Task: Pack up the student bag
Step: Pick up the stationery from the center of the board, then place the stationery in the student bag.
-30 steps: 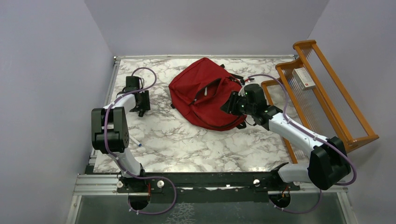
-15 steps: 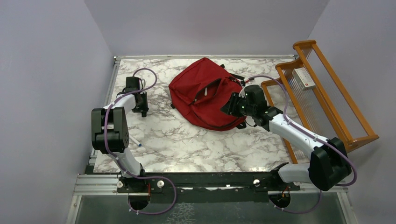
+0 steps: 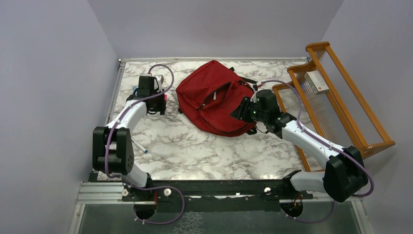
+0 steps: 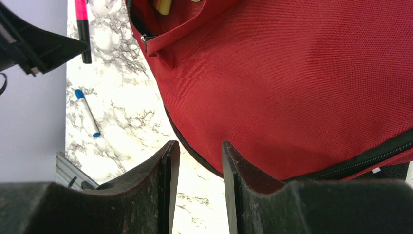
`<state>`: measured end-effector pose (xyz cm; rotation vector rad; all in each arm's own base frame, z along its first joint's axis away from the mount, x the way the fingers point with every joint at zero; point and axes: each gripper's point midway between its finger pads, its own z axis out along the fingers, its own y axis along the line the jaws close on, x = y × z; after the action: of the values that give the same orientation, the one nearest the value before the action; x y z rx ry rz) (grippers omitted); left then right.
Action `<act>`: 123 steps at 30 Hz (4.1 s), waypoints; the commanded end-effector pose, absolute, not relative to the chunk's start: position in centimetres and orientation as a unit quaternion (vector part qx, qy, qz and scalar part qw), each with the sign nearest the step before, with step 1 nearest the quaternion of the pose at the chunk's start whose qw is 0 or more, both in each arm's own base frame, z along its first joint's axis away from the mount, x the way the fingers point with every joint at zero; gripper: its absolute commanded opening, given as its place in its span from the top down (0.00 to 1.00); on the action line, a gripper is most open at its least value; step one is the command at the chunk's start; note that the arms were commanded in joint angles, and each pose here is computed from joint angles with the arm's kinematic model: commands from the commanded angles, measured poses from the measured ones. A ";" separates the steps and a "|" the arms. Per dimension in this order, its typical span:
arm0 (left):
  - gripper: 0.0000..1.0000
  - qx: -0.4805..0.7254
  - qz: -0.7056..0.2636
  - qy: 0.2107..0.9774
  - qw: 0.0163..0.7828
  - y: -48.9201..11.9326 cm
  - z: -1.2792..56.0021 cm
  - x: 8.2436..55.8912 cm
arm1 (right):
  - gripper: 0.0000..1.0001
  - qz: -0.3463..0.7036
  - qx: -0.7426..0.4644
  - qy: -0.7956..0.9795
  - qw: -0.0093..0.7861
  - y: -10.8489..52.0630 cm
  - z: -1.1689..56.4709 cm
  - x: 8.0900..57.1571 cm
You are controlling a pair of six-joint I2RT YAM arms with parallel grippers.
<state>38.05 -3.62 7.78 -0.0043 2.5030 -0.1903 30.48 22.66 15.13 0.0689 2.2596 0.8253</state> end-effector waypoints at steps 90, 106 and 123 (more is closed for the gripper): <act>0.43 0.308 0.076 0.829 0.461 -24.7 15.6 46.8 | 0.99 0.376 0.137 0.822 0.404 21.9 18.3 30.8; 0.70 0.298 0.030 0.817 0.493 -26.7 18.0 46.9 | 1.00 0.434 0.178 0.812 0.346 26.7 18.8 35.7; 1.00 0.284 -0.052 0.821 0.492 -28.4 18.5 44.2 | 1.00 0.404 0.397 0.743 0.356 25.7 16.7 43.8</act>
<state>44.66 -27.10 15.26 0.7321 2.0669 -0.0243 41.18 26.85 15.75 0.8521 2.0587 1.0663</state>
